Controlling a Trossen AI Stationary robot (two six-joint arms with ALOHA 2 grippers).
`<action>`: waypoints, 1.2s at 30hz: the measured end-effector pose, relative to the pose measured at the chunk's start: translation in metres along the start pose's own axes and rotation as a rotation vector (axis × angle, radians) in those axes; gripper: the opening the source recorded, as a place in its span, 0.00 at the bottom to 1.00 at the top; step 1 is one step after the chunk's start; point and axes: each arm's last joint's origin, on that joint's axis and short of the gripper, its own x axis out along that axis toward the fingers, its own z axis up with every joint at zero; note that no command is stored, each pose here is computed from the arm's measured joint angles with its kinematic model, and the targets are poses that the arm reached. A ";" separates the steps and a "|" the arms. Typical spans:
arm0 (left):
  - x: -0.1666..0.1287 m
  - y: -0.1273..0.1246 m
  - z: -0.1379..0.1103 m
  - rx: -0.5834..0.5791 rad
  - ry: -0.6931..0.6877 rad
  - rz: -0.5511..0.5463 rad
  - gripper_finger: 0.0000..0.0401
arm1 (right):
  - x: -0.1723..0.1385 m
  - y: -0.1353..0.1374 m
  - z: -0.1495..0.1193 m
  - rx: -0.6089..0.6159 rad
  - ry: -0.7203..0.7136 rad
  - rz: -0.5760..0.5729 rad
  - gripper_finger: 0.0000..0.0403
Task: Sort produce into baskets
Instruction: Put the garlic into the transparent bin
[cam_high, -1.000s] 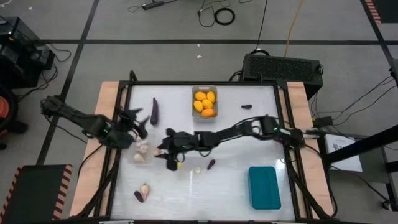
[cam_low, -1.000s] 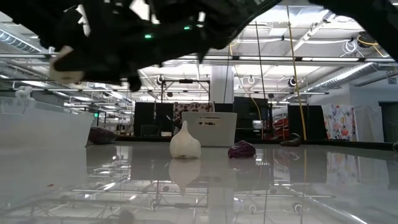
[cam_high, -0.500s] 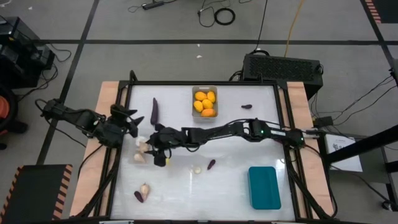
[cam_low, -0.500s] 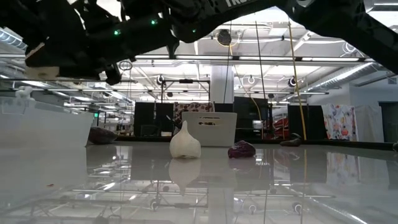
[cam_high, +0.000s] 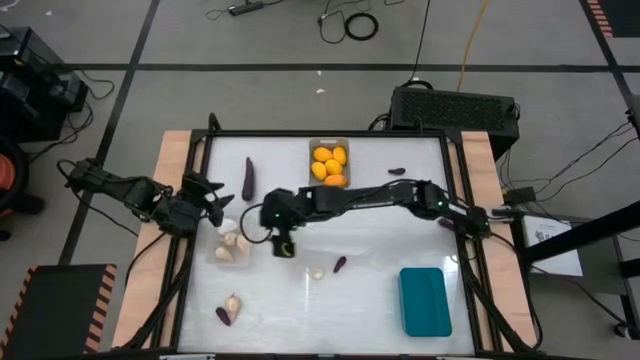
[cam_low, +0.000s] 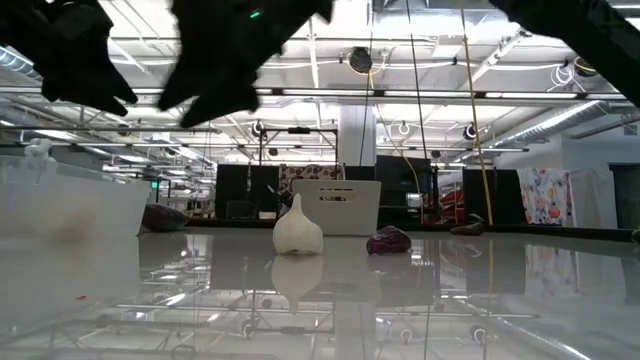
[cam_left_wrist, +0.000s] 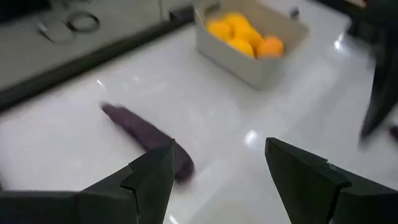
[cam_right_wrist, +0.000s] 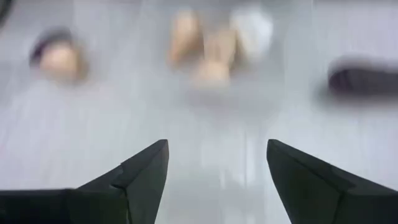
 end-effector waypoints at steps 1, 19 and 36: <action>0.001 -0.001 -0.001 0.000 0.030 -0.020 0.63 | -0.009 0.001 -0.003 0.003 0.058 -0.002 0.66; 0.008 -0.140 -0.019 0.024 0.427 -0.671 0.63 | -0.042 0.079 -0.042 -0.031 0.426 -0.017 0.66; -0.030 -0.220 -0.082 -0.023 0.929 -0.119 0.63 | -0.044 0.147 -0.042 -0.157 0.236 -0.082 0.66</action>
